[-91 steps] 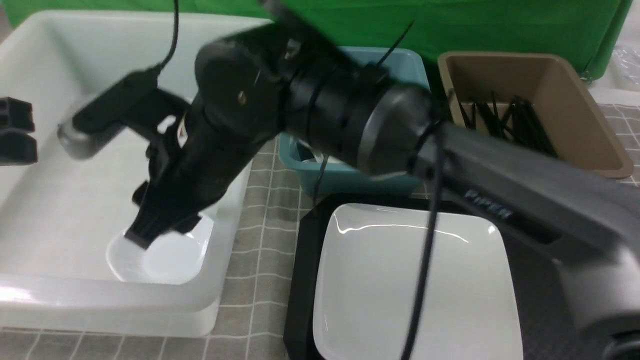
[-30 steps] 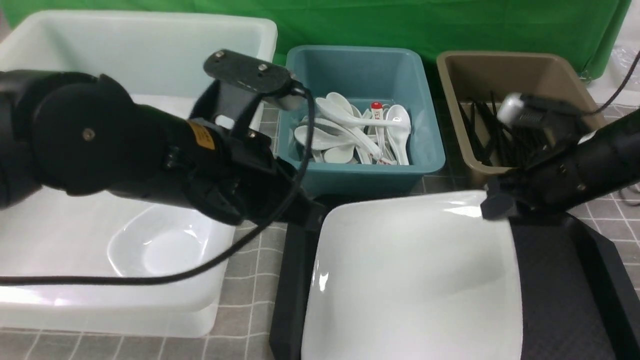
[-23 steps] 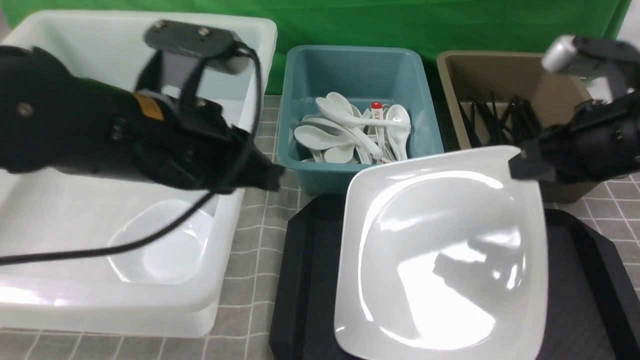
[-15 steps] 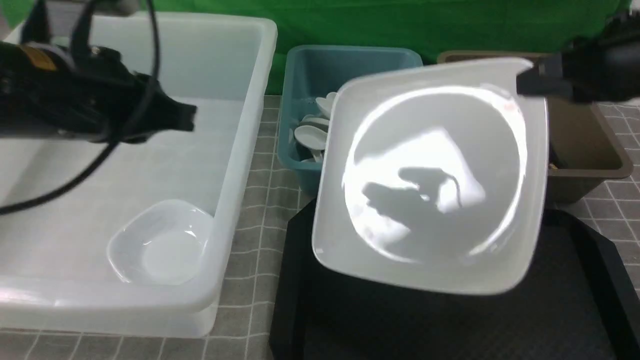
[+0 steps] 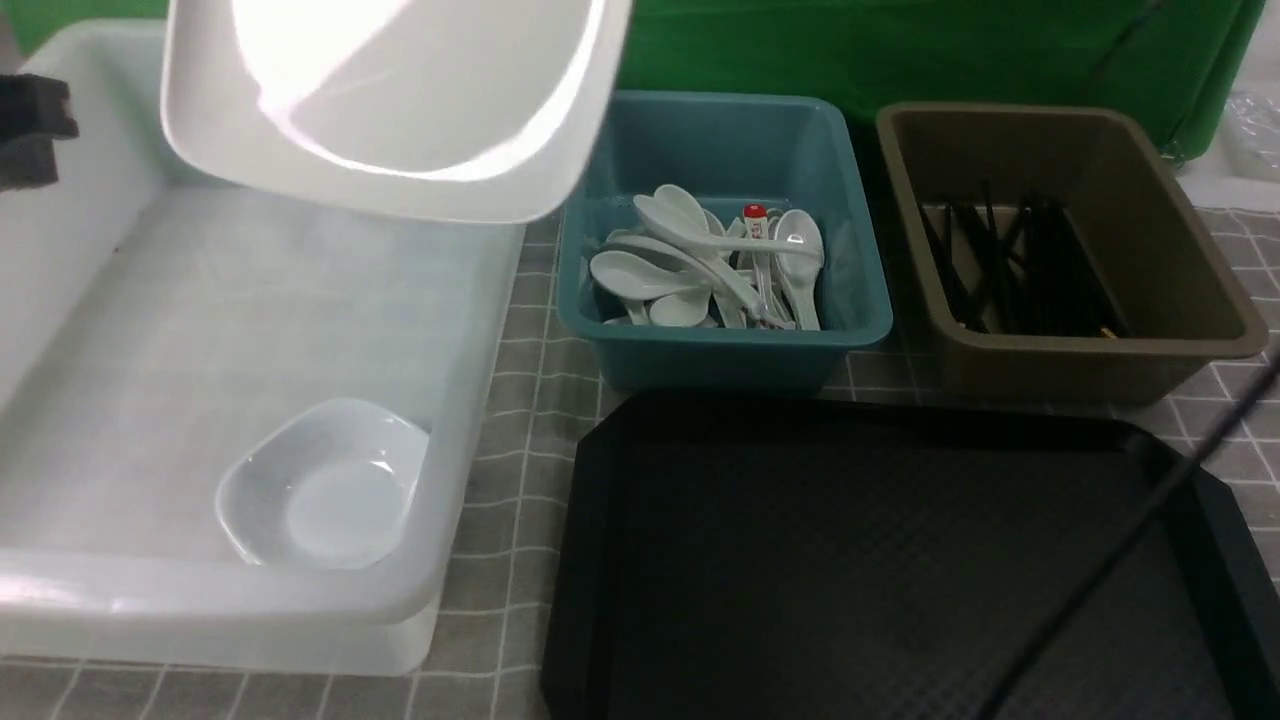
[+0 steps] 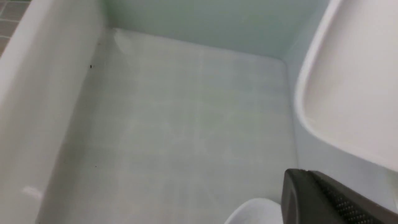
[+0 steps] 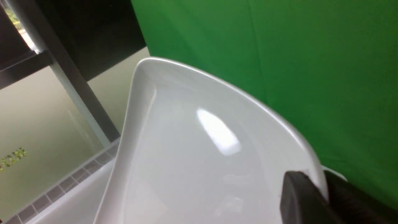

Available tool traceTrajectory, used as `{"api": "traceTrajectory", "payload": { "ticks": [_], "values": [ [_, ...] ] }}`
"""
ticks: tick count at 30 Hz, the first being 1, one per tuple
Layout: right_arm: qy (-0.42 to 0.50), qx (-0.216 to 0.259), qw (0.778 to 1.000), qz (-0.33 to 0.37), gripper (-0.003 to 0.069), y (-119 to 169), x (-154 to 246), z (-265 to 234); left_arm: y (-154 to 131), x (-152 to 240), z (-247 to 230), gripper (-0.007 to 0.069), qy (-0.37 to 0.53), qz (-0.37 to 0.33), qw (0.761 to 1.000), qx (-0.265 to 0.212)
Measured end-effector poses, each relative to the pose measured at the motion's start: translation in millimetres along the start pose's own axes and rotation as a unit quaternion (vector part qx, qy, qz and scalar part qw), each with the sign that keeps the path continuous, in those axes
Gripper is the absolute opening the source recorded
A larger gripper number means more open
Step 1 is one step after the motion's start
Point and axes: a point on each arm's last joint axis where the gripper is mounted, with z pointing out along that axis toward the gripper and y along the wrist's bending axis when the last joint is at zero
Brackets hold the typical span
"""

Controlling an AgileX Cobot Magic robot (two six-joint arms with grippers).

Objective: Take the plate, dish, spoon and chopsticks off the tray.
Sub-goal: Use the right arm to put the plate into the large storage box on the left

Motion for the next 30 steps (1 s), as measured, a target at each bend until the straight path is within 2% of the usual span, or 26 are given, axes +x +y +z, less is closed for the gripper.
{"api": "traceTrajectory", "payload": {
  "ticks": [3,5,6,12,18,30],
  "values": [
    [0.012,-0.012,1.000,0.005,0.0058,-4,35,54,0,2,0,0.0002,0.011,0.002,1.000,0.003],
    [0.012,-0.015,1.000,0.009,0.0058,-4,45,66,0,3,0,0.0002,0.014,0.004,1.000,0.004],
    [0.026,-0.015,0.999,0.012,0.0058,-8,70,89,0,3,-1,0.0002,0.018,0.004,1.000,0.005],
    [0.053,-0.023,0.998,-0.022,0.0058,4,122,125,-1,6,-1,0.0002,0.031,0.010,0.999,0.009],
    [0.037,-0.032,0.997,-0.058,0.0058,18,126,130,-3,8,-2,0.0002,0.038,0.006,0.999,0.016],
    [-0.064,0.015,0.992,-0.105,0.0058,13,118,137,-3,8,-2,0.0002,0.038,0.002,0.999,0.021]
  ]
}}
